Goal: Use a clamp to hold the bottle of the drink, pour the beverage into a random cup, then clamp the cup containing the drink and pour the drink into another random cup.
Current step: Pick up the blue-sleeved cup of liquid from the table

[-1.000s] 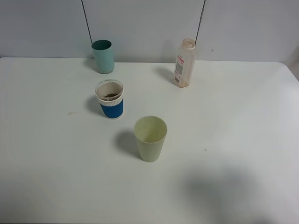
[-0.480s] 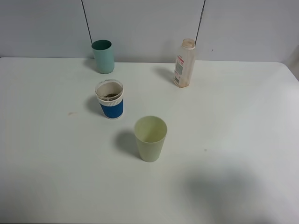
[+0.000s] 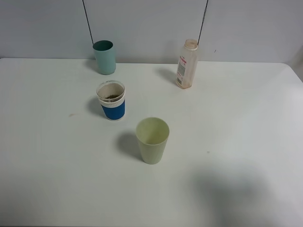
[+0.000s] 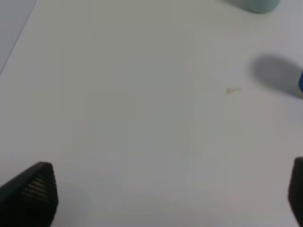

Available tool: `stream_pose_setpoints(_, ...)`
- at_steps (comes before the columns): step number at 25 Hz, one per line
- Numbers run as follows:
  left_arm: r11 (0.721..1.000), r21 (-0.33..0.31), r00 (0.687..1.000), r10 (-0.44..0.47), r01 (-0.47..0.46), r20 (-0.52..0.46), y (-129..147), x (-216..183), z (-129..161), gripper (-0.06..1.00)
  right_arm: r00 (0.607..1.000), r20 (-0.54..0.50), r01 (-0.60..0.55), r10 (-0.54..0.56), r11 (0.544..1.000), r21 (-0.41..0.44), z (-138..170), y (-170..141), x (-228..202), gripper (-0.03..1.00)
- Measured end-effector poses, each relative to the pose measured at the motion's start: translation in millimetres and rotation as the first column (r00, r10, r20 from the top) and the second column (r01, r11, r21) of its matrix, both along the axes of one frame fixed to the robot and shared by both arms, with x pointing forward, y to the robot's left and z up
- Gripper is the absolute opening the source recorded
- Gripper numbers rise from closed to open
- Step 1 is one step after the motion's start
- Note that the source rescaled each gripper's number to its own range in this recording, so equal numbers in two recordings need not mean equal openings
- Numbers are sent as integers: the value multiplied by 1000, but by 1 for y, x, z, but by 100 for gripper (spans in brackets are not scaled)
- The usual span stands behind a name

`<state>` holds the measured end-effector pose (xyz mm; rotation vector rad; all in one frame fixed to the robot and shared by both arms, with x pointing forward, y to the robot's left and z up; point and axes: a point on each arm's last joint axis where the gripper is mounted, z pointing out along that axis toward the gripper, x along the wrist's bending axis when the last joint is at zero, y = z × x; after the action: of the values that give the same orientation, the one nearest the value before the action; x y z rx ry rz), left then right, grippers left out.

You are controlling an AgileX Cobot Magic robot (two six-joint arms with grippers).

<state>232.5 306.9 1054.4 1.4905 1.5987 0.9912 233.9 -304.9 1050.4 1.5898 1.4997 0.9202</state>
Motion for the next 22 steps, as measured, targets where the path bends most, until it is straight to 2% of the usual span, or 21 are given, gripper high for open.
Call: stream_pose_setpoints(22, 1000, 0, 1000, 0, 0, 0, 0, 0, 0, 99, 1000, 0, -2, 2, 1000, 0, 0, 0, 0, 100)
